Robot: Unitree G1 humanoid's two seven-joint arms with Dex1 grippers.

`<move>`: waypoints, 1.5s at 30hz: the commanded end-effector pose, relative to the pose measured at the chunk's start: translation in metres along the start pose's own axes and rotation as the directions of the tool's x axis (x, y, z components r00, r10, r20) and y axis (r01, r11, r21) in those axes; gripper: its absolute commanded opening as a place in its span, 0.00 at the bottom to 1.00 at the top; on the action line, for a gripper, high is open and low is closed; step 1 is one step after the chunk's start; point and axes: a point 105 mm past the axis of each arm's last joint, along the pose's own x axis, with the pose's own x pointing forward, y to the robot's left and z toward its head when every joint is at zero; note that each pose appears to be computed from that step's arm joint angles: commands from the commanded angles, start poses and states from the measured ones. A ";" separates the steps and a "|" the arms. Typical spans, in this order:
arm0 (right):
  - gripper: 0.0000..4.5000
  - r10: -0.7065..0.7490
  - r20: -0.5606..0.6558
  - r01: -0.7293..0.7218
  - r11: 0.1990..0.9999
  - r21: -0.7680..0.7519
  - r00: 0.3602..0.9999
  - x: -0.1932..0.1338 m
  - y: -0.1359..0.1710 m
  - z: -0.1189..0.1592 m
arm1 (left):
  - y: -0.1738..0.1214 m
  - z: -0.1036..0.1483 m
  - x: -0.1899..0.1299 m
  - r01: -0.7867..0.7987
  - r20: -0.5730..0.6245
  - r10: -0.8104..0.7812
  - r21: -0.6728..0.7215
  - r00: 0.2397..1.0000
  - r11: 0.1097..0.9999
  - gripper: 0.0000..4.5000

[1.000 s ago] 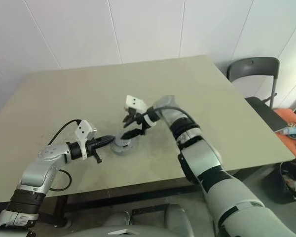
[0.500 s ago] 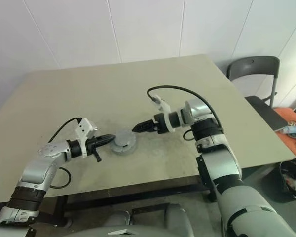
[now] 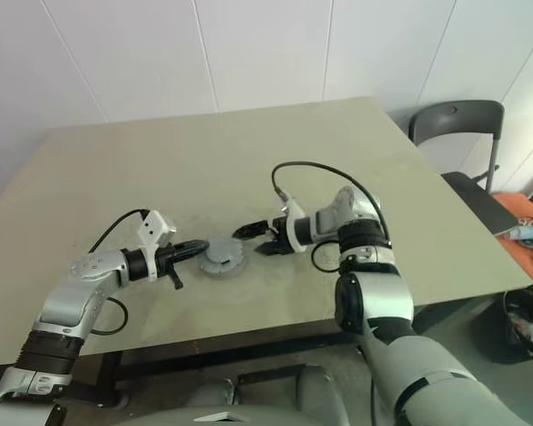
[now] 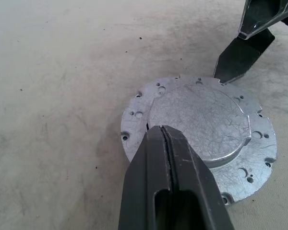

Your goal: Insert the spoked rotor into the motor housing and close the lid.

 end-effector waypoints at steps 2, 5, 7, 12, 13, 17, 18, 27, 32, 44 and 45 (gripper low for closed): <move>0.99 0.061 0.036 -0.062 0.997 0.035 0.998 0.004 0.005 0.002 | -0.003 -0.006 0.000 0.009 -0.026 -0.009 -0.003 1.000 1.000 0.00; 0.99 0.052 0.037 -0.054 0.997 0.046 0.998 0.007 -0.001 -0.002 | -0.003 -0.006 0.000 0.011 -0.026 -0.011 -0.004 1.000 1.000 0.00; 0.99 0.036 0.037 -0.037 0.998 0.050 0.999 0.007 -0.006 -0.005 | -0.004 -0.006 0.000 0.014 -0.026 -0.014 -0.003 1.000 1.000 0.00; 0.99 0.032 0.046 -0.035 0.997 0.066 0.998 0.007 -0.012 -0.007 | -0.002 -0.005 0.000 0.013 -0.022 -0.013 -0.002 1.000 1.000 0.00; 0.99 0.036 0.044 -0.039 0.997 0.069 0.998 0.009 -0.013 -0.008 | -0.002 -0.005 0.000 0.014 -0.022 -0.014 -0.002 1.000 1.000 0.00; 0.99 0.072 0.061 -0.077 0.993 0.086 0.996 0.015 -0.009 -0.008 | -0.001 -0.005 0.001 0.013 -0.021 -0.013 0.000 1.000 1.000 0.00; 0.99 0.082 0.067 -0.088 0.992 0.091 0.994 0.016 -0.008 -0.008 | -0.001 -0.005 0.001 0.013 -0.020 -0.013 0.000 1.000 1.000 0.00; 0.80 0.104 0.098 -0.115 0.987 0.108 0.990 0.022 -0.005 -0.004 | -0.001 -0.006 0.000 0.012 -0.023 -0.012 -0.004 1.000 1.000 0.00; 0.42 0.124 0.113 -0.137 0.984 0.116 0.986 0.018 -0.002 -0.001 | -0.002 -0.006 -0.001 0.012 -0.023 -0.012 -0.005 1.000 1.000 0.00; 0.25 0.194 0.127 -0.208 0.972 0.108 0.973 0.006 0.011 0.001 | 0.020 0.008 -0.024 -0.155 0.212 0.249 -0.379 0.945 0.912 0.00; 0.25 0.197 0.127 -0.211 0.972 0.104 0.972 0.005 0.012 0.001 | 0.020 0.006 -0.028 -0.145 0.224 0.264 -0.437 0.938 0.888 0.00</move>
